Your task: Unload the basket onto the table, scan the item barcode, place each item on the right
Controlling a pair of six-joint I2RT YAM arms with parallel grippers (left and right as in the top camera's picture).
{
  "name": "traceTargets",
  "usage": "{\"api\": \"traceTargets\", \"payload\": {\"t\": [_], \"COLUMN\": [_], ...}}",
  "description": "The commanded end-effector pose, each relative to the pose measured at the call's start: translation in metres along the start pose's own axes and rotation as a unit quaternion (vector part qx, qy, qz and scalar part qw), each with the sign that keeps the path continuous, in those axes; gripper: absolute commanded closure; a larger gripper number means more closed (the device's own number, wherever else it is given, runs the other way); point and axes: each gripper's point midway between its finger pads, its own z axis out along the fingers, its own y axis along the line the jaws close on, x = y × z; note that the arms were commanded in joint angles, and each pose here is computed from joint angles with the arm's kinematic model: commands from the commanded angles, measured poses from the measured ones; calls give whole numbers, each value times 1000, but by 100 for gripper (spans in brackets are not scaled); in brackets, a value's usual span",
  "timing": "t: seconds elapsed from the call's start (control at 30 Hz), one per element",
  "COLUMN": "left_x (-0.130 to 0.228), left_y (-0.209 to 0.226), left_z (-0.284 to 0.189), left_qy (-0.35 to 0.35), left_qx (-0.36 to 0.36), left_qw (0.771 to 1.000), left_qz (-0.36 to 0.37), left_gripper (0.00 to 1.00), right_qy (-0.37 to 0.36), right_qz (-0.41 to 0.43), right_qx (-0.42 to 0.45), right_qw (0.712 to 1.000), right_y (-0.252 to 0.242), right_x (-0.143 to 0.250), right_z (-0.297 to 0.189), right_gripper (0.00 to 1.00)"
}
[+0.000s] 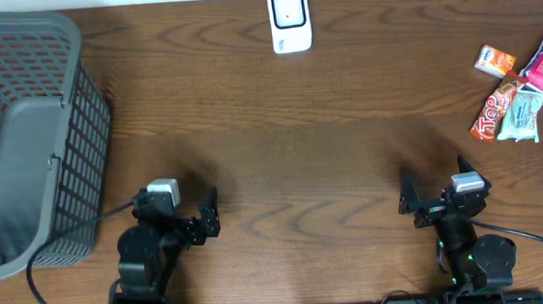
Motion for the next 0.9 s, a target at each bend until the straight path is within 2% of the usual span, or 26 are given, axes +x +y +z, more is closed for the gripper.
{"api": "traceTargets", "payload": {"t": [0.0,0.5,0.87], "left_x": [-1,-37,-26], "left_y": [-1,0,11], "left_z": [-2,-27,-24], "left_qy": [-51,-176,-152], "left_qx": [15,4,-16], "left_qw": [998,979,984], "left_qz": [19,99,94], "left_gripper": [2,2,2], "right_qy": [-1,-1,-1], "right_qz": [-5,-5,-5], "right_qx": [1,1,1], "right_qw": [1000,1000,1000], "right_y": [-1,-1,-1], "right_x": [0,0,0], "right_z": [0,0,0], "right_gripper": [1,1,1]}}
